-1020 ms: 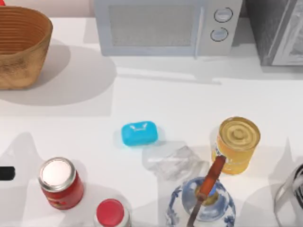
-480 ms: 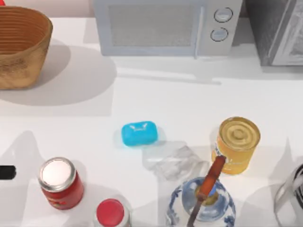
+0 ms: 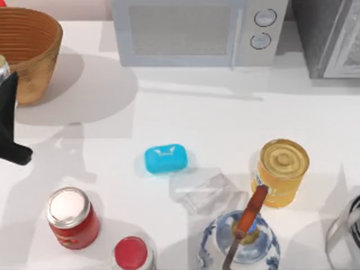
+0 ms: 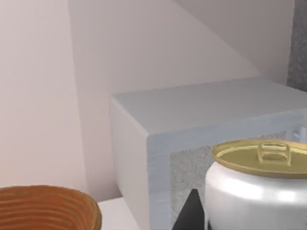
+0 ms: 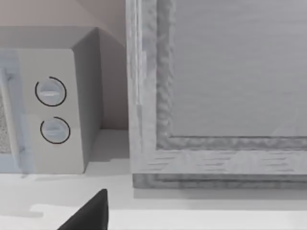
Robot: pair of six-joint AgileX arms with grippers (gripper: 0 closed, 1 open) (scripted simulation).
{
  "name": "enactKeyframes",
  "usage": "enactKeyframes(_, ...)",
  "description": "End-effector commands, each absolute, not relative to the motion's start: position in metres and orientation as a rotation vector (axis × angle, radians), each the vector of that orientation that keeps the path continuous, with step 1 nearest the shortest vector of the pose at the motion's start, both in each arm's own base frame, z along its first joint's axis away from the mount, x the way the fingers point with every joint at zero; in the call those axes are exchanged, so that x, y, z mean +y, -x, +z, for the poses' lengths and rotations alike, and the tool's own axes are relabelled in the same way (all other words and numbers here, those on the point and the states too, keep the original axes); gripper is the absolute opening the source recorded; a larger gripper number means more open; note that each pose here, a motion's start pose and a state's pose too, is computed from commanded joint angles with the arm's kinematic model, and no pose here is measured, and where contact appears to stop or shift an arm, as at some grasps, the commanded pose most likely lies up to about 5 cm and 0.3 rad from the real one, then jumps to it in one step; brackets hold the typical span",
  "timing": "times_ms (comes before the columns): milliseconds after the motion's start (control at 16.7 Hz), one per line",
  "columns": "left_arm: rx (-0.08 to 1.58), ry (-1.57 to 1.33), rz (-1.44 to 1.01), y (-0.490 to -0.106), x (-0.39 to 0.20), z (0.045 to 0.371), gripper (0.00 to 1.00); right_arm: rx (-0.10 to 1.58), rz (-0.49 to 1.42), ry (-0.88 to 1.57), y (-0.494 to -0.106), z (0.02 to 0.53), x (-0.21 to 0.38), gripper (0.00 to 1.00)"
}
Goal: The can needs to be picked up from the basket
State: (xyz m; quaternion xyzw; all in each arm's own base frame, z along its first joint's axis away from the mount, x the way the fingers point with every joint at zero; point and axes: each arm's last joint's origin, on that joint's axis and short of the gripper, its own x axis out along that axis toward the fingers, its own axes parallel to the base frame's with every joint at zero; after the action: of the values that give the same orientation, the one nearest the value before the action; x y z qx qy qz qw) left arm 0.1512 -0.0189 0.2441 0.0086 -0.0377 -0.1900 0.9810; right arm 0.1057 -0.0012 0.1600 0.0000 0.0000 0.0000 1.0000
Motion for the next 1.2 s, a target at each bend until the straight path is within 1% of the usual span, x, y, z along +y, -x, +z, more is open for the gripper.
enactKeyframes(120,-0.069,-0.017,-0.519,-0.182,-0.028,0.259,0.00,0.000,0.000,0.000,-0.106,0.160,-0.001,1.00)
enactKeyframes(240,-0.054,-0.013,-0.663,-0.221,-0.039,0.263,0.00,0.000,0.000,0.000,-0.106,0.160,-0.001,1.00)
enactKeyframes(300,-0.044,-0.009,-0.736,-0.243,-0.045,0.261,0.00,0.000,0.000,0.000,-0.106,0.160,-0.001,1.00)
enactKeyframes(420,-0.021,-0.001,-0.881,-0.287,-0.059,0.247,0.00,0.000,0.000,0.000,-0.106,0.160,-0.001,1.00)
enactKeyframes(600,0.010,0.013,-1.089,-0.346,-0.081,0.202,0.00,0.000,0.000,0.000,-0.106,0.160,-0.001,1.00)
enactKeyframes(780,0.030,0.022,-1.275,-0.388,-0.101,0.140,0.00,0.000,0.000,0.000,-0.106,0.160,-0.001,1.00)
enactKeyframes(900,0.031,0.022,-1.381,-0.404,-0.112,0.099,0.00,0.000,0.000,0.000,-0.106,0.160,-0.001,1.00)
enactKeyframes(1020,0.025,0.017,-1.469,-0.412,-0.121,0.063,0.00,0.000,0.000,0.000,-0.106,0.160,-0.001,1.00)
enactKeyframes(1200,0.006,0.004,-1.561,-0.415,-0.130,0.028,0.00,0.000,0.000,0.000,-0.106,0.160,-0.001,1.00)
